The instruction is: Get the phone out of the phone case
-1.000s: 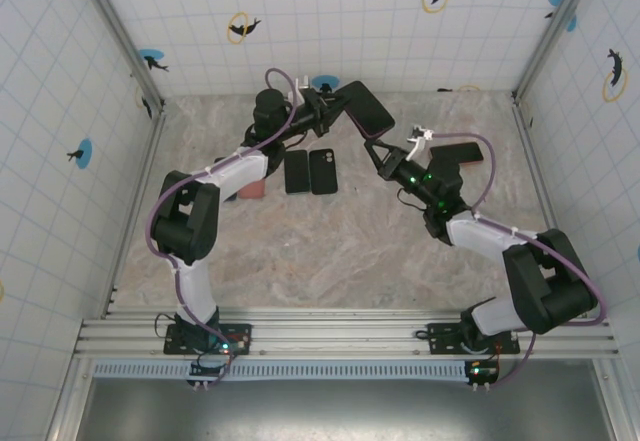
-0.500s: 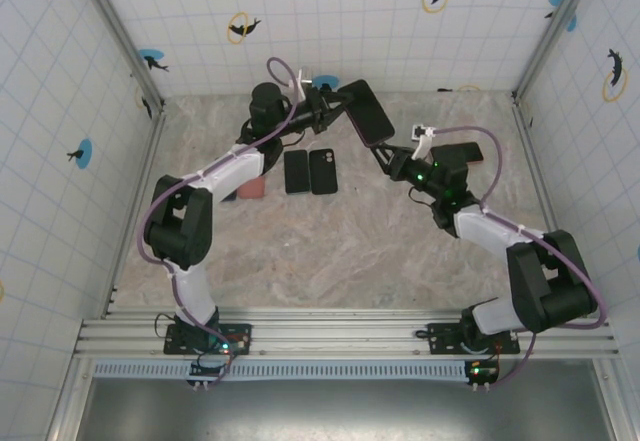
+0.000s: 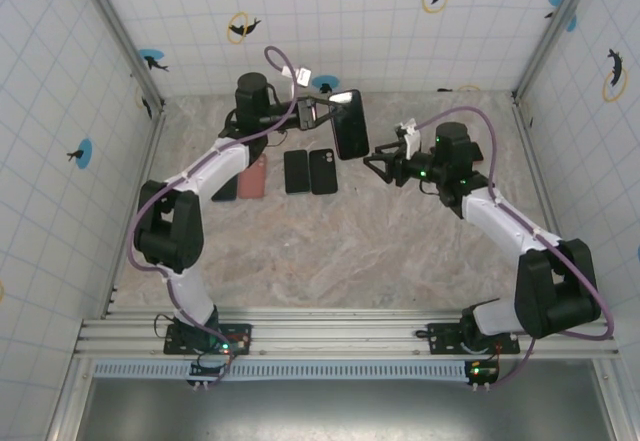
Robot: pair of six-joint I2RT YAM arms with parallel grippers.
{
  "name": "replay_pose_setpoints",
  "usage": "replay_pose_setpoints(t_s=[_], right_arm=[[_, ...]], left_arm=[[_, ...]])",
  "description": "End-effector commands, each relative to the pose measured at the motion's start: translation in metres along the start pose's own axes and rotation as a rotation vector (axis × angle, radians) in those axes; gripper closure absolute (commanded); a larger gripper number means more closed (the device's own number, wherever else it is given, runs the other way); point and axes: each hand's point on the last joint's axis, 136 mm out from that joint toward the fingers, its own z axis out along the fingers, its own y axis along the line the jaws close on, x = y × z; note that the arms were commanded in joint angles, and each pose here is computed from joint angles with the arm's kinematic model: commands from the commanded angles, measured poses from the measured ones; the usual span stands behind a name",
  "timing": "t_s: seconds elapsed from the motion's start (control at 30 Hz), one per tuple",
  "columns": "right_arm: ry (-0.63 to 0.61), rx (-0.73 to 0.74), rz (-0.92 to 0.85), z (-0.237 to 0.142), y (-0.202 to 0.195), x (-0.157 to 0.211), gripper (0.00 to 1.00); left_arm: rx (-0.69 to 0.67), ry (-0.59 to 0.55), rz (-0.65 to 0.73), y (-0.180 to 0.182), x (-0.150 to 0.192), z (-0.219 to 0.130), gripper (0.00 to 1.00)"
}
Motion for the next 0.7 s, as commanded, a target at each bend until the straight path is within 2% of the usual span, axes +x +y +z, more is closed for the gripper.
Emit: replay_pose_setpoints(t_s=[0.0,0.27,0.47,0.67], right_arm=[[0.049,-0.101,-0.123,0.003,0.012,0.002,0.45],[0.108,-0.186,-0.276,0.021,0.02,0.003,0.49],[0.104,-0.264,-0.326,0.034,0.034,0.003,0.58],[0.101,-0.271,-0.339,0.037,0.036,0.003,0.68]], left_arm=[[0.096,0.024,0.298,-0.053,-0.007,-0.013,0.89],[0.15,0.062,0.448,-0.077,0.005,-0.024,0.88],[0.162,0.087,0.465,-0.08,0.011,-0.026,0.89],[0.165,0.093,0.445,-0.077,0.013,-0.026,0.9]])
